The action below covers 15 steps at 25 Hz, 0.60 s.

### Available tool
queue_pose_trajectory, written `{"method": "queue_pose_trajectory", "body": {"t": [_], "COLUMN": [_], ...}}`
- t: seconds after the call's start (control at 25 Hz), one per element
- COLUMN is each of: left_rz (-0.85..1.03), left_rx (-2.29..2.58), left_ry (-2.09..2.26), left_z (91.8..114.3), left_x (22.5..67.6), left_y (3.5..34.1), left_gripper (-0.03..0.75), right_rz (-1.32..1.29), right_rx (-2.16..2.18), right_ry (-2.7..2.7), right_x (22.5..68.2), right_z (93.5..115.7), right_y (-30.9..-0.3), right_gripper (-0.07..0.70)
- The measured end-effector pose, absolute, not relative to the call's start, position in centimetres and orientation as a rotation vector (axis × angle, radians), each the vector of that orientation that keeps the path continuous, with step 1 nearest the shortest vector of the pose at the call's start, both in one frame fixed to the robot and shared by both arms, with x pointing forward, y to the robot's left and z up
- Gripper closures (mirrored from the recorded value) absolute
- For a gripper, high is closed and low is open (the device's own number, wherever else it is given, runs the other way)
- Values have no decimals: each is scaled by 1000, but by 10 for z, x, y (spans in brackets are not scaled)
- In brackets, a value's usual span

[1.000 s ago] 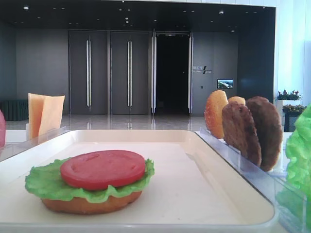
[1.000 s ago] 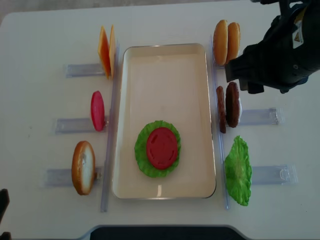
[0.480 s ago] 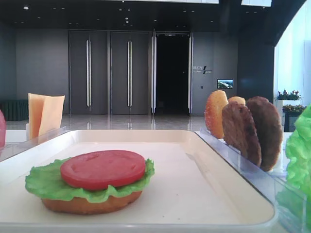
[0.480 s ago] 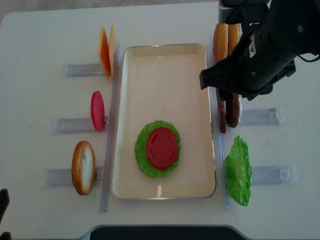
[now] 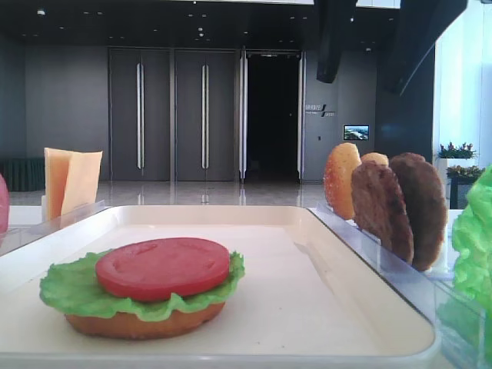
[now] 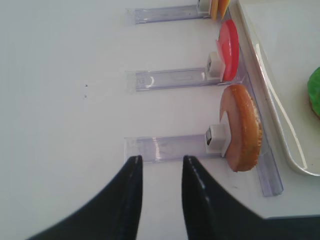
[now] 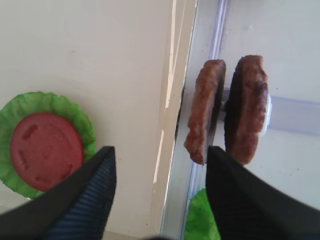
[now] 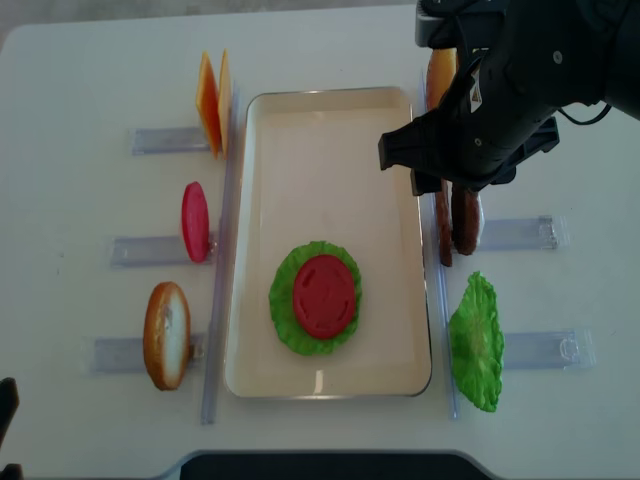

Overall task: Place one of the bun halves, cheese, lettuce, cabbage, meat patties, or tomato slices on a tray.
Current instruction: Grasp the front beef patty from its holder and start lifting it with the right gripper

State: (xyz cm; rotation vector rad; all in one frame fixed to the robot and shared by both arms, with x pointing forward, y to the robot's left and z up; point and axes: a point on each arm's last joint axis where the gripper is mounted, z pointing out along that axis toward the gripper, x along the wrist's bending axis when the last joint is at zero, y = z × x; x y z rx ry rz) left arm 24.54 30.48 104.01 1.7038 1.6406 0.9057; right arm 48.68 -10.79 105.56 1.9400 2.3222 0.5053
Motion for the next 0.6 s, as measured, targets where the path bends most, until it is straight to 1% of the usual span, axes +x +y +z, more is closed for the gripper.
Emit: {"method": "queue_pose_trajectory", "body": {"t": [0.12,0.32,0.6], "left_rz": [906,906,906], "left_rx": [1704,1704,1704], "left_ry": [1641,1641,1641], "left_z": [1040,1040,1040], "left_x": [245,245,245], "left_y": [305,305,305], "left_gripper": [504,504,504], "right_rz": [504,458,462], "right_rx": [1964,1994,1986], "right_ry": [2313,2299,2309], "right_x": [490,499,500], "right_z": [1054,1045,1044], "right_y": [-111,-115,-115], "right_gripper": [220,220,220]}}
